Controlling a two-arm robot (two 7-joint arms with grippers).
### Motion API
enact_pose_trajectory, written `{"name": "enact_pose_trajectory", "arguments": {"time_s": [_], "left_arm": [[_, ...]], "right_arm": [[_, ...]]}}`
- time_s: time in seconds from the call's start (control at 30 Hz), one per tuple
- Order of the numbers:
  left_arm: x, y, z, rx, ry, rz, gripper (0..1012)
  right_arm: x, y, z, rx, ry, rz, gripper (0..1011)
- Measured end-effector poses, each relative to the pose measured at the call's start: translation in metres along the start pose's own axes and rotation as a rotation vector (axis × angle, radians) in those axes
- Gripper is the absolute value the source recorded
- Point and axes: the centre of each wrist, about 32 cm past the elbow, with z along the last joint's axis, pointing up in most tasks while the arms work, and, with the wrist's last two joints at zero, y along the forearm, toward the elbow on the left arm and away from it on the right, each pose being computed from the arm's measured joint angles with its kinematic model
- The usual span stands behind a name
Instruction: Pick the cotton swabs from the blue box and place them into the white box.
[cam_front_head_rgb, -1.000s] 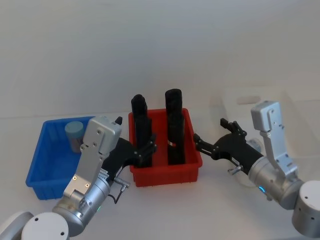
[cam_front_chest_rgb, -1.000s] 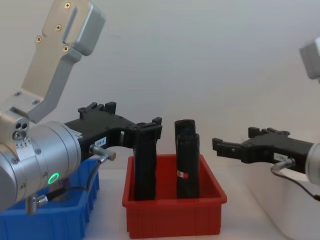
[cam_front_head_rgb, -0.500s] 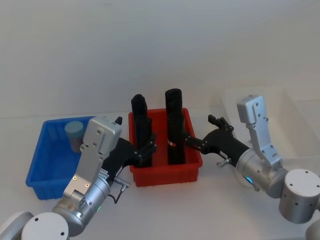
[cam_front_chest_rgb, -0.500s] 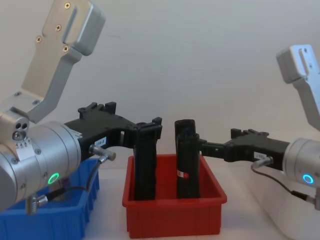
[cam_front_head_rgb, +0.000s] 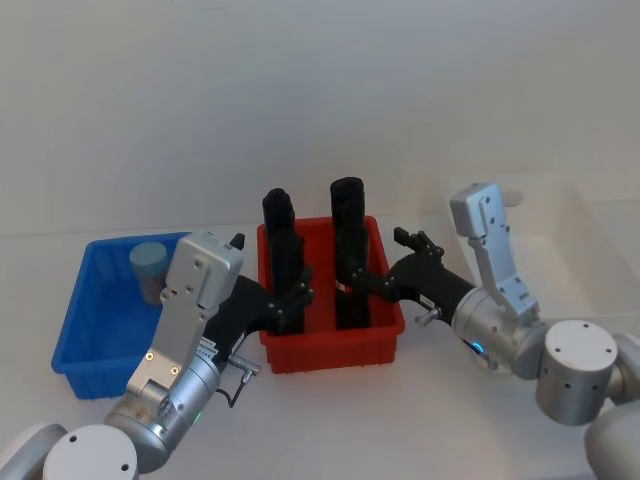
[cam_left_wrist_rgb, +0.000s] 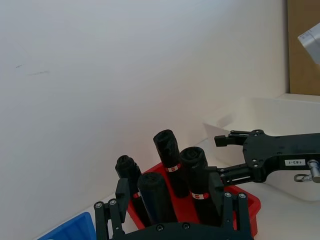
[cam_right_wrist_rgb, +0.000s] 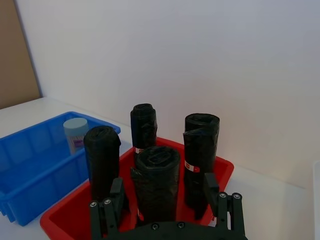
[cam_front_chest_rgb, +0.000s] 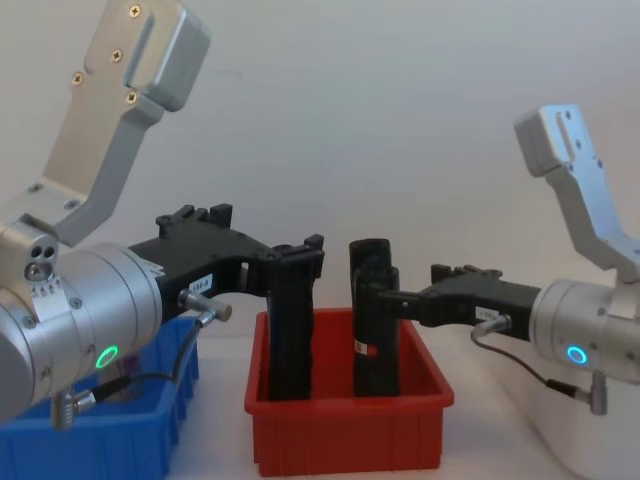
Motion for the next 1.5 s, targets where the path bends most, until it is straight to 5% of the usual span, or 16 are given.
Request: {"name": "enact_pose_trajectory", "arguments": {"time_s": [0.5, 1.07, 1.5], "left_arm": [[0.0000, 0.0000, 0.0000, 0.000, 0.000, 0.000, 1004], [0.0000, 0.0000, 0.0000, 0.000, 0.000, 0.000, 1004], [0.0000, 0.0000, 0.0000, 0.000, 0.000, 0.000, 1004]], "right_arm": [[0.003, 0.022, -0.007, -0.020, 0.015, 0.044, 1001], [0.006, 0.037, -0.014, -0.022, 0.041, 0.058, 552], [0.005, 0.040, -0.007, 0.030, 0.035, 0.054, 460]]}}
